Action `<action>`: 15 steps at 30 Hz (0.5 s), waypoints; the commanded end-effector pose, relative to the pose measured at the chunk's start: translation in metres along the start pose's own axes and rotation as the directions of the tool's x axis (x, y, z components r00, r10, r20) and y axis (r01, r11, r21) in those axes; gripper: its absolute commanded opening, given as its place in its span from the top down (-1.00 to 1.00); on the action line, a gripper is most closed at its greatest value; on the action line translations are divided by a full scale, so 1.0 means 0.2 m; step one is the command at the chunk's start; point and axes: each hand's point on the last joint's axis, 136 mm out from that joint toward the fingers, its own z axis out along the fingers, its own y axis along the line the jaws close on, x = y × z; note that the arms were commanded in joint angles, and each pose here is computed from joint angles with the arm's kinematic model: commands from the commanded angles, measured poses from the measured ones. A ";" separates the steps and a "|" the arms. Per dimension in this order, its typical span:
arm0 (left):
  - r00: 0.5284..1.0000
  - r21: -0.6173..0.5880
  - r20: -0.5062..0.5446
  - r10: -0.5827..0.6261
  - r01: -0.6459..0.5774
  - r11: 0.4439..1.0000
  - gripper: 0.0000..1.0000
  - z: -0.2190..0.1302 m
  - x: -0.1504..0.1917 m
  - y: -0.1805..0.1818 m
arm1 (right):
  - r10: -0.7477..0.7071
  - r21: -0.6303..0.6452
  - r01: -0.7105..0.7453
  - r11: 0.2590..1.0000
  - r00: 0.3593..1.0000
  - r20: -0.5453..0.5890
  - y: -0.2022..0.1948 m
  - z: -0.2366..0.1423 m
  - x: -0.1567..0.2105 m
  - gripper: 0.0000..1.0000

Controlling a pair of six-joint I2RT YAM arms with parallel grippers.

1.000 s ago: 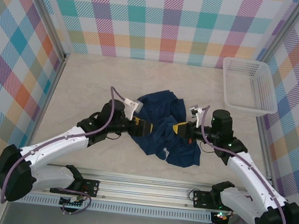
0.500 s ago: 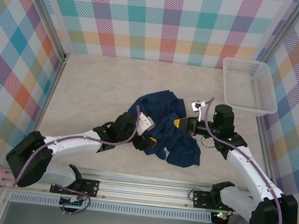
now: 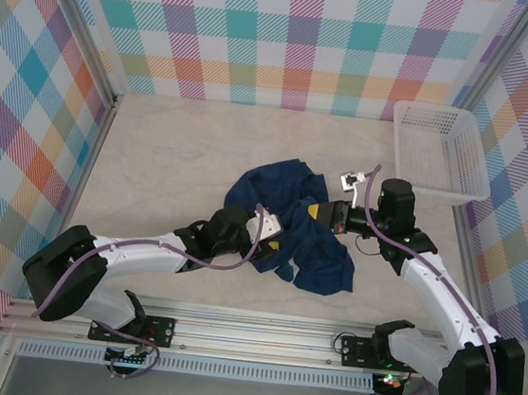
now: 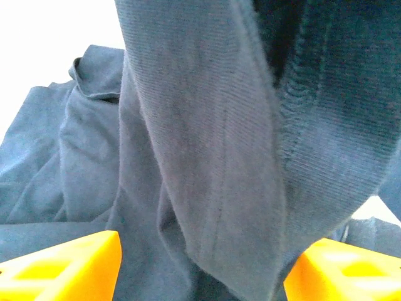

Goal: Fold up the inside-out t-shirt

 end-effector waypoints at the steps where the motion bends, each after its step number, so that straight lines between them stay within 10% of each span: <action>1: 0.997 -0.036 0.050 0.052 -0.050 0.998 -0.20 -0.05 -0.07 0.02 | -0.032 -0.034 0.033 0.999 0.999 0.015 0.06 -0.02 -0.06 1.00; 15: 0.992 0.076 0.125 0.012 -0.022 0.997 0.66 -0.08 -0.16 -0.07 | -0.027 -0.015 0.027 1.000 0.999 0.019 0.03 -0.01 -0.05 1.00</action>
